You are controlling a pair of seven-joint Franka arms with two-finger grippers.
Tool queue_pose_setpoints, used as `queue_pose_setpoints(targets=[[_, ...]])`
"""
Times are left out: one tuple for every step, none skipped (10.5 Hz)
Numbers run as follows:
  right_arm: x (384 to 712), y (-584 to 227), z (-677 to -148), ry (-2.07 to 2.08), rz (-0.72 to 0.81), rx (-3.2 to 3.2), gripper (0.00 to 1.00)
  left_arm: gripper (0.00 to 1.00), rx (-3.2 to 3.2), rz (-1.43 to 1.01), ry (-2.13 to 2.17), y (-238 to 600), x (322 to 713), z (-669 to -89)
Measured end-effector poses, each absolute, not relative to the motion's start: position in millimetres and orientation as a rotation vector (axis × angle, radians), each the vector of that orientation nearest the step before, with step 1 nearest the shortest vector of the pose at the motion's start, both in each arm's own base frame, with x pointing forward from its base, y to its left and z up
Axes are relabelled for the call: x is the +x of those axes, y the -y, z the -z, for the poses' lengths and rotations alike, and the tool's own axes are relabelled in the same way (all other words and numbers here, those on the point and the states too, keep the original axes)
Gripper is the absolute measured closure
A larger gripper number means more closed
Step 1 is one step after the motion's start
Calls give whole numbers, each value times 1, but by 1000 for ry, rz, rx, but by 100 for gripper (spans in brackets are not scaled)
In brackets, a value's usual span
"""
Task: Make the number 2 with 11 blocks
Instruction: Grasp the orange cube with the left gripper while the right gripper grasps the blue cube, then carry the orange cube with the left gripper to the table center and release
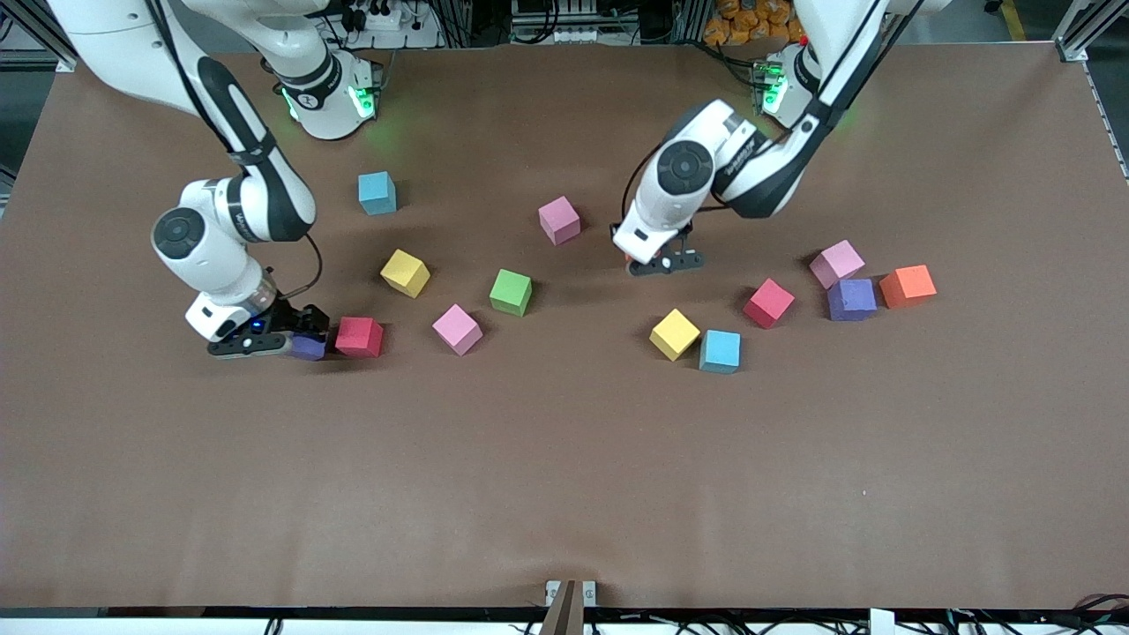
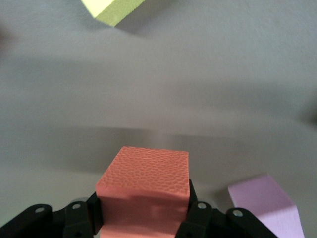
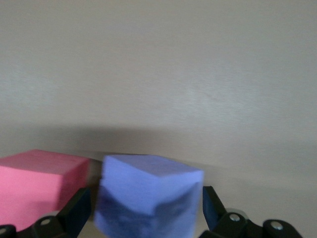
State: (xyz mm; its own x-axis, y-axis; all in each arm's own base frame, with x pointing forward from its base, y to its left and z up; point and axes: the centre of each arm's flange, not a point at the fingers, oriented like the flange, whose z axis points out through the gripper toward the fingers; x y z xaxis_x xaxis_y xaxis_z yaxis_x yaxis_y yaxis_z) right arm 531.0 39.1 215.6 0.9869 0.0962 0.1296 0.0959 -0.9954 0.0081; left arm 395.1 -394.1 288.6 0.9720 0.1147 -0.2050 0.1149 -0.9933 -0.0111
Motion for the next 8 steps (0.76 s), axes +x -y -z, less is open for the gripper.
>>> queue_pose_setpoints(targets=[[531,-42,-216,-146,-205,3130,0,41,3132,301,-163,404,382,-310],[532,-40,-216,-142,-206,3130,0,41,3141,286,-147,421,359,-324],[532,-38,-216,-137,-206,3129,0,41,3149,285,-129,441,331,-327],[532,-37,-216,-133,-206,3128,0,41,3161,293,-112,457,306,-325],[532,-37,-215,-131,-205,3128,0,41,3173,304,-93,471,283,-320],[532,-36,-215,-129,-204,3128,0,41,3182,319,-82,483,263,-314],[532,-34,-214,-124,-203,3128,0,41,3189,337,-88,493,247,-308],[532,-31,-213,-120,-196,3126,0,41,3191,361,-89,505,231,-300]])
